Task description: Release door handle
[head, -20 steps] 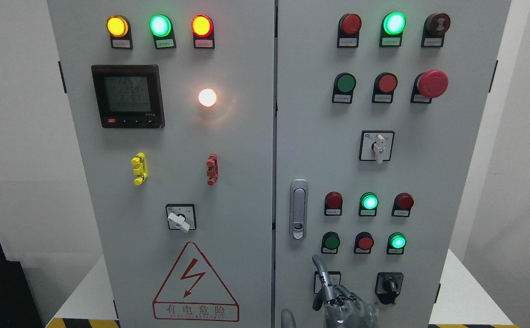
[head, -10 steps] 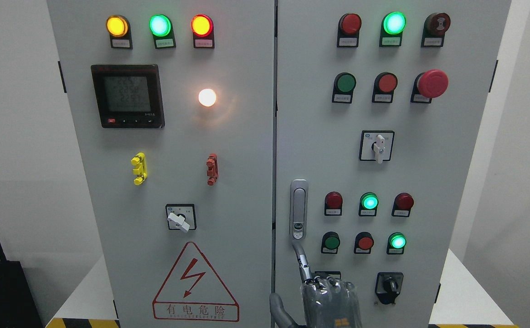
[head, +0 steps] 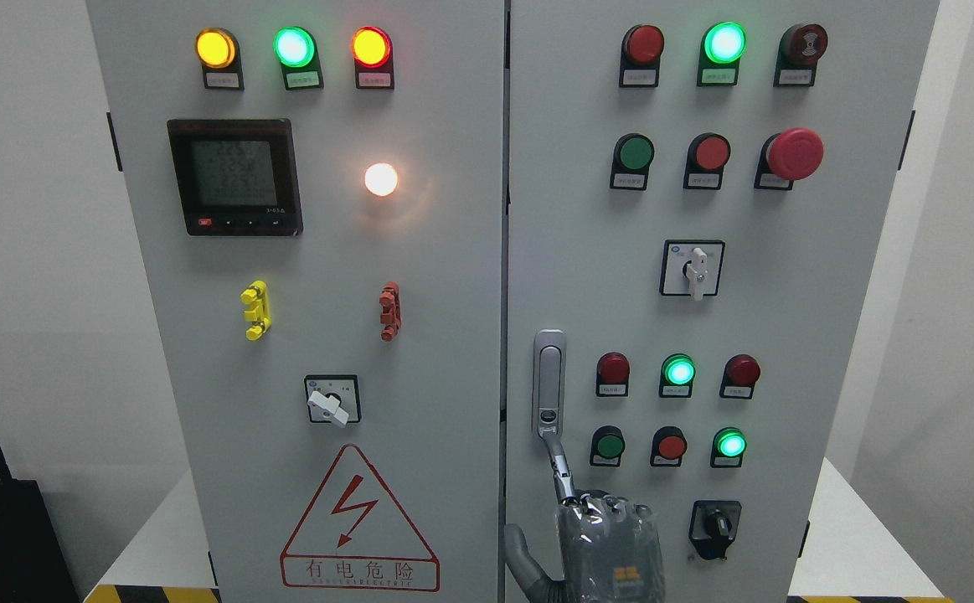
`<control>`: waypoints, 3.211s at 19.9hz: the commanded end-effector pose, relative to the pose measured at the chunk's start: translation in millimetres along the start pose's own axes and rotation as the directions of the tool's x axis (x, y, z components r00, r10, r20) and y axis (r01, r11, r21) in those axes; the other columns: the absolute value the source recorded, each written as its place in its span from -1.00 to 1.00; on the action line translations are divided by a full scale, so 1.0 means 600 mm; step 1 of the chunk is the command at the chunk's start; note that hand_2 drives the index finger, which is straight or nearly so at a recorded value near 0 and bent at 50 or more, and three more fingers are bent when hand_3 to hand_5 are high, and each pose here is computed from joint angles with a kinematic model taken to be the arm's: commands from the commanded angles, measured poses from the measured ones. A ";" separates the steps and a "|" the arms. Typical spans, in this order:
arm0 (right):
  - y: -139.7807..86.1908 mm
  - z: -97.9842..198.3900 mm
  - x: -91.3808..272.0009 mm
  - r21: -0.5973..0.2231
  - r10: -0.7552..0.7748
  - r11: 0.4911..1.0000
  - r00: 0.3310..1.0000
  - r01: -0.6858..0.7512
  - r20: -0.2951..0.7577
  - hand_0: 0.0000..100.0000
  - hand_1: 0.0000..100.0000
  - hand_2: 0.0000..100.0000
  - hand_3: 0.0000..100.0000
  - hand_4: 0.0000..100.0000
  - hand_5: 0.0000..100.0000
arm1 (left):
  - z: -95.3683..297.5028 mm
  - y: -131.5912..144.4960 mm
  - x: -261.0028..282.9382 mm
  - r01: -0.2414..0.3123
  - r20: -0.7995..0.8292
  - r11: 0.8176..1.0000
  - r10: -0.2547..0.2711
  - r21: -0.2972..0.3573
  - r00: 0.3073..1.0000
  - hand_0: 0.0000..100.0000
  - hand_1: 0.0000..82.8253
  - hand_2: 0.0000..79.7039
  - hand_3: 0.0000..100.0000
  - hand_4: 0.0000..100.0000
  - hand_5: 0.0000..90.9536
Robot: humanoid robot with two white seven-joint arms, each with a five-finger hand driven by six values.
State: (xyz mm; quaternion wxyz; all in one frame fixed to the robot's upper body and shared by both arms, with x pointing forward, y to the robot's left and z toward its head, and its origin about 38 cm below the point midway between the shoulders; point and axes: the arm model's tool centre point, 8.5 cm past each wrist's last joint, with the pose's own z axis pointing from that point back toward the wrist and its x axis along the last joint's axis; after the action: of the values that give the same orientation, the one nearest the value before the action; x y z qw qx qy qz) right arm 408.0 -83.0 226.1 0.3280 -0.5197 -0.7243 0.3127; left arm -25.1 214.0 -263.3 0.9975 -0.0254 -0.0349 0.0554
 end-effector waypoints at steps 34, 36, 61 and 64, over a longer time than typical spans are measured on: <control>-0.010 -0.005 -0.007 -0.005 -0.005 1.000 1.000 0.005 -0.011 -0.35 -0.14 -0.79 1.00 1.00 1.00 | -0.001 -0.002 0.009 0.013 0.015 1.000 -0.013 -0.006 1.000 -0.76 -0.06 -1.00 -1.00 -1.00 -1.00; -0.007 0.006 -0.007 0.005 -0.009 1.000 1.000 0.009 -0.016 -0.34 -0.14 -0.78 1.00 1.00 1.00 | -0.001 -0.002 0.009 0.013 0.015 1.000 -0.013 -0.006 1.000 -0.76 -0.06 -1.00 -1.00 -1.00 -1.00; -0.065 -0.059 -0.020 -0.024 -0.077 0.997 0.997 0.076 -0.027 -0.59 -0.60 1.00 1.00 1.00 0.98 | -0.001 -0.002 0.009 0.013 0.015 1.000 -0.013 -0.006 1.000 -0.76 -0.06 -1.00 -1.00 -1.00 -1.00; -0.071 -0.061 -0.018 -0.032 -0.079 0.996 0.997 0.078 -0.024 -0.61 -0.58 1.00 1.00 1.00 0.97 | -0.001 -0.002 0.009 0.013 0.015 1.000 -0.013 -0.006 1.000 -0.76 -0.06 -1.00 -1.00 -1.00 -1.00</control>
State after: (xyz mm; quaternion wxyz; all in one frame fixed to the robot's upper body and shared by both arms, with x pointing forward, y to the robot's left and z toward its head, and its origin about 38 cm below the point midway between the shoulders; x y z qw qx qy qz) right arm 415.3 -97.8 260.6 0.3523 -0.4954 -0.7363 0.2971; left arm -25.1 213.7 -263.3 0.9975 -0.0269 -0.0349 0.0554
